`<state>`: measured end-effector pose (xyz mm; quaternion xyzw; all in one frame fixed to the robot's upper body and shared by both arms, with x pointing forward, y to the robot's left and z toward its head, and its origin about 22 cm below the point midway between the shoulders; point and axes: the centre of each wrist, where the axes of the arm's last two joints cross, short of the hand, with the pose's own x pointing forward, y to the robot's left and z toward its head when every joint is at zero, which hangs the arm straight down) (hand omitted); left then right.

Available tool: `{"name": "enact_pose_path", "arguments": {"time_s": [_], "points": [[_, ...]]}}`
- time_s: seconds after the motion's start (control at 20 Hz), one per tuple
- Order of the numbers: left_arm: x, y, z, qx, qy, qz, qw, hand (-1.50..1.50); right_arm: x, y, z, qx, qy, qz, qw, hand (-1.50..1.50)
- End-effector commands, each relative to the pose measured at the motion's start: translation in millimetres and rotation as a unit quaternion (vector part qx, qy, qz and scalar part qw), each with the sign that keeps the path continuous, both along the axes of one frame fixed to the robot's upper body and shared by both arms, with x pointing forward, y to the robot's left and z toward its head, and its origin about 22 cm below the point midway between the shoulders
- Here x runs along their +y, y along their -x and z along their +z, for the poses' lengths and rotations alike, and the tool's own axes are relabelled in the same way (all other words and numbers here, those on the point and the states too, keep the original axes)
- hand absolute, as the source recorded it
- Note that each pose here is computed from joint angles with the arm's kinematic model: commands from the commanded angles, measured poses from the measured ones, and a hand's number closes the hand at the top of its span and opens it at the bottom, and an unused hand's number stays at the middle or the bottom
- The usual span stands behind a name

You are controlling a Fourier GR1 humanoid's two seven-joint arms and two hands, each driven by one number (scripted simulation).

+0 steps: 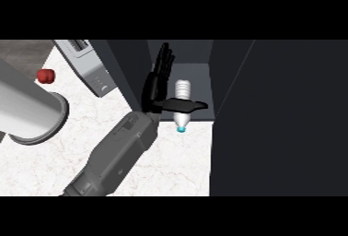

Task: Pick up the bottled water, place it into the cabinet and close the cabinet

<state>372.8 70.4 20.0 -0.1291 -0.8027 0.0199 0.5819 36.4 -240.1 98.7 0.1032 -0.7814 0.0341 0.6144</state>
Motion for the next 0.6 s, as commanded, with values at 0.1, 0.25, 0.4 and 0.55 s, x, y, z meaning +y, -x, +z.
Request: {"name": "enact_pose_path", "arguments": {"time_s": [0.1, 0.25, 0.4, 0.55], "points": [[2, 42.8, 0, -0.023, 0.05, -0.06, 0.9967, -1.5, -5, 5, 17, -0.009, 0.006, -0.01, 1.0, -1.5], [6, 65.7, -4, -0.021, 0.055, -0.066, 0.9961, -1.5, 3, 1, 22, -0.019, 0.014, -0.008, 1.0, -1.5], [14, 82.1, -8, -0.026, 0.061, -0.086, 0.9941, -1.5, 4, 2, 28, -0.012, 0.044, 0.017, 0.999, -1.5], [23, 113.2, -7, -0.015, 0.063, -0.09, 0.9939, 1.5, 6, 4, 30, -0.006, 0.054, 0.068, 0.996, -1.5]]}}
